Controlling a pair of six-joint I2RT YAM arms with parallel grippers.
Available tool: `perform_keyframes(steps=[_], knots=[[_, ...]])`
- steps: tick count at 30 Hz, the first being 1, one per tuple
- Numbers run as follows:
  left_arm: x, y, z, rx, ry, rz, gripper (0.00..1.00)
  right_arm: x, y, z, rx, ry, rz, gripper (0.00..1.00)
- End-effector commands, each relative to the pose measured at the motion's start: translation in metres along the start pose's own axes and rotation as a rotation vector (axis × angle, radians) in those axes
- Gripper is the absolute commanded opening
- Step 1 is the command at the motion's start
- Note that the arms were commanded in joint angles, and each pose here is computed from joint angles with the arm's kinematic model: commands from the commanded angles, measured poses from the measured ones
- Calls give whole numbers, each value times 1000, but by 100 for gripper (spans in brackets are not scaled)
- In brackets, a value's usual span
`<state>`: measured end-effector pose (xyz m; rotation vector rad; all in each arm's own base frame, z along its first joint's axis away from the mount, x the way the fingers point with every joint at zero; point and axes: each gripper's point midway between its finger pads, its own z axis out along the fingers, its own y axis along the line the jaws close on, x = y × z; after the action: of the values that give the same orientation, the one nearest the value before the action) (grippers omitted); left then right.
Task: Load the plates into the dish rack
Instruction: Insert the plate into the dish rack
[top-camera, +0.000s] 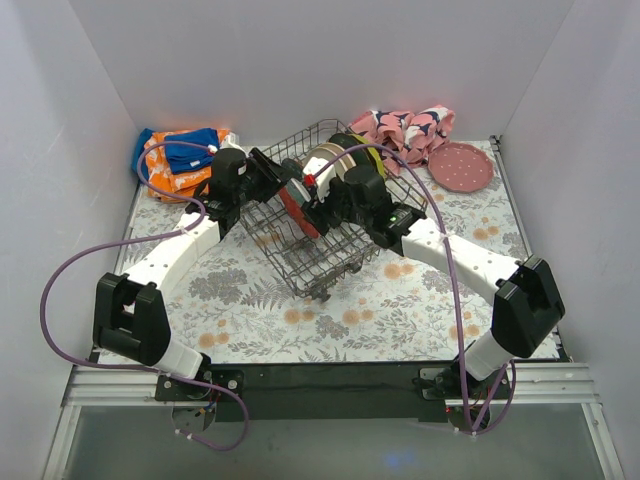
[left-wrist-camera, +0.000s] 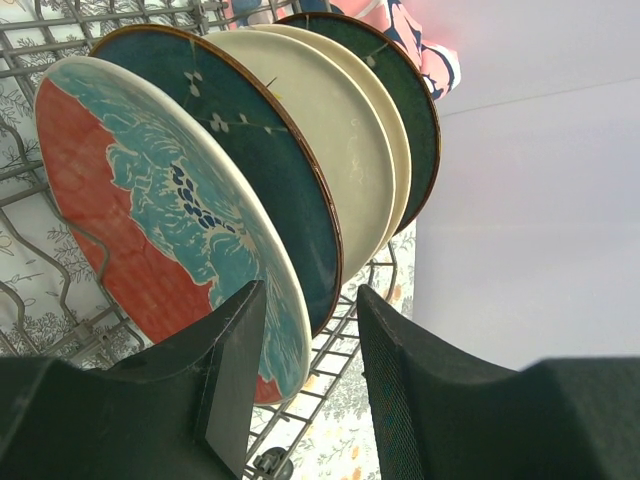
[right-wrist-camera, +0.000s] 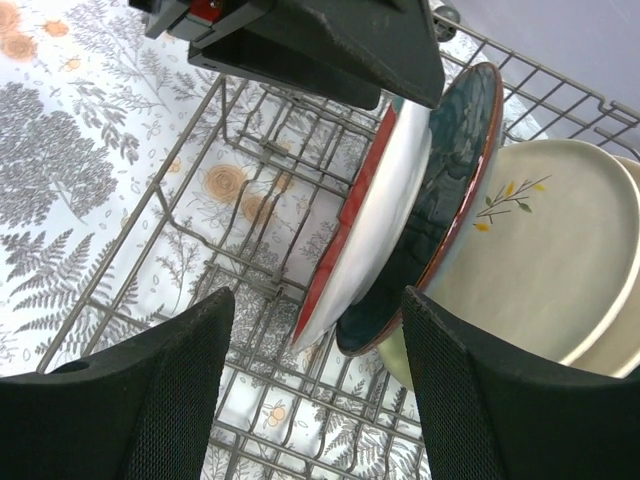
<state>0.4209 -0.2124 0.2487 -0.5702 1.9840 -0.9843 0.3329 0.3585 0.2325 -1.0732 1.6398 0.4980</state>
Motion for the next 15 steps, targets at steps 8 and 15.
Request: perform_keyframes(steps=[8,15], knots=[[-13,-14,-31,26,-58,87,41,-59,-10,-63,-173,-128,-94,77],[-22,-10,-60,12,-122,168,51,-27,-74,-114,-36,-80,-60,79]])
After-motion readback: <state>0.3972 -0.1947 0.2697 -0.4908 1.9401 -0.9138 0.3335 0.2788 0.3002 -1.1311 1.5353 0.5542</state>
